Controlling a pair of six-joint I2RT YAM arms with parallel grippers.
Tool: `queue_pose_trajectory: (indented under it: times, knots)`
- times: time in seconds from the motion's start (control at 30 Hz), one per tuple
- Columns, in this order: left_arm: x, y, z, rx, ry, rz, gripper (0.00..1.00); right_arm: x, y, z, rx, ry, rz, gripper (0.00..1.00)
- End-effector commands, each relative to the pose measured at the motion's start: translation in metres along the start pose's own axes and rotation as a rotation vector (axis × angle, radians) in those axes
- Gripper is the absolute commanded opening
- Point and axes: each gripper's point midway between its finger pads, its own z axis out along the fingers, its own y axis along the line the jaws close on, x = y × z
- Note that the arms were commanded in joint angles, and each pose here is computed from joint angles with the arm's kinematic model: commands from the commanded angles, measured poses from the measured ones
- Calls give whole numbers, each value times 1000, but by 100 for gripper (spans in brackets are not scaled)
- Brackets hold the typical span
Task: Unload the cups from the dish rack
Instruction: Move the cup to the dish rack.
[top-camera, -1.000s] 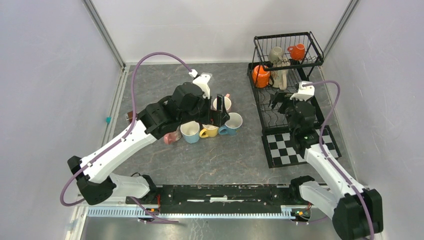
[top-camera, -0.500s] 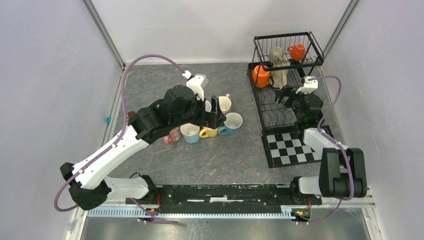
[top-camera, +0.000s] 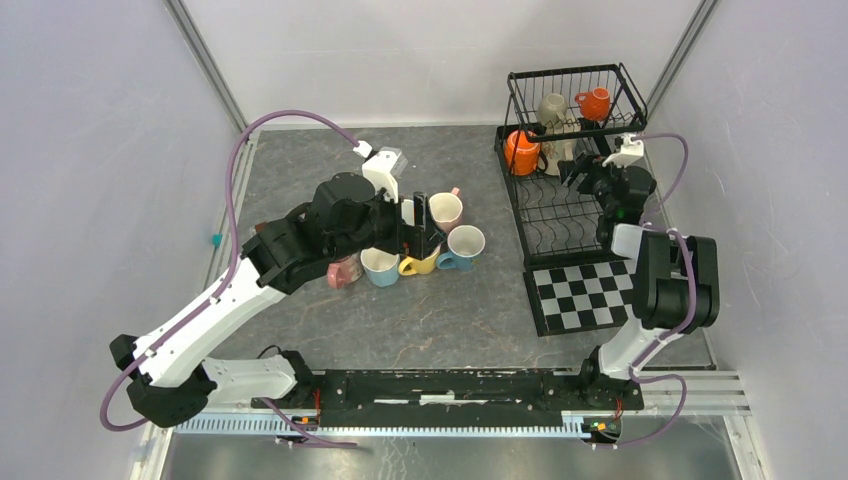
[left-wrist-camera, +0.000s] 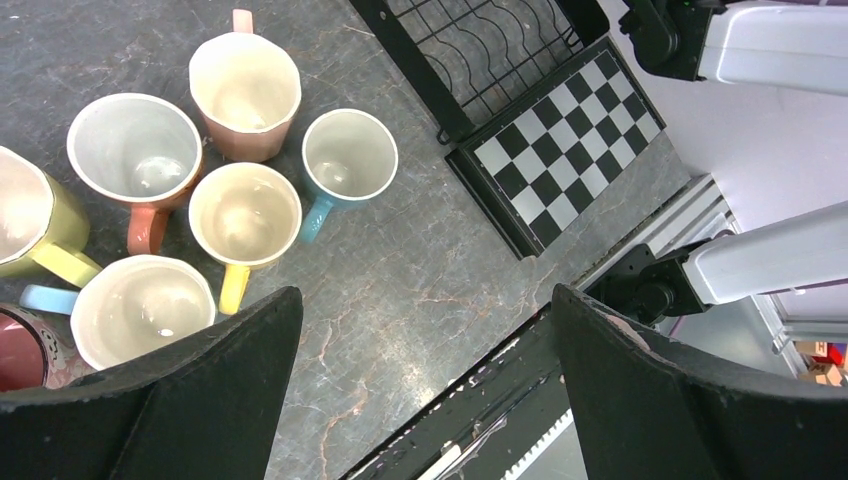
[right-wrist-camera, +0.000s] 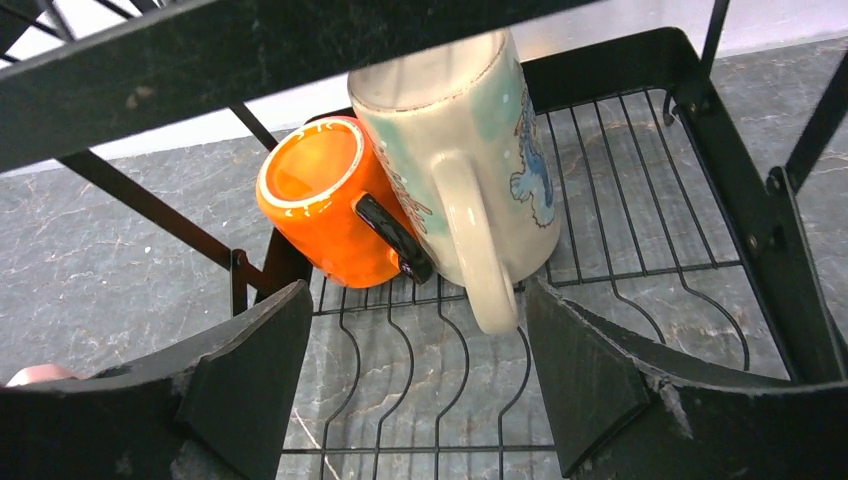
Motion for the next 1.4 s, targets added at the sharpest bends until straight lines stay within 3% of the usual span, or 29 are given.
queue_pose_trajectory:
  times: [0.0,0.63,1.2,1.37]
  knots:
    - [-9,2,-5,6,-39,40,100,-18,0,17,-21,-51,-16,83]
    - [-10,4,-1,-7,-32,47,100,21,-25,41,53,37,-45,54]
    - [-13,10,4,-34,-13,68,100,37,-25,65,39,50,-25,45]
    - [-13,12,5,-37,-7,66,100,38,-25,67,37,49,-24,35]
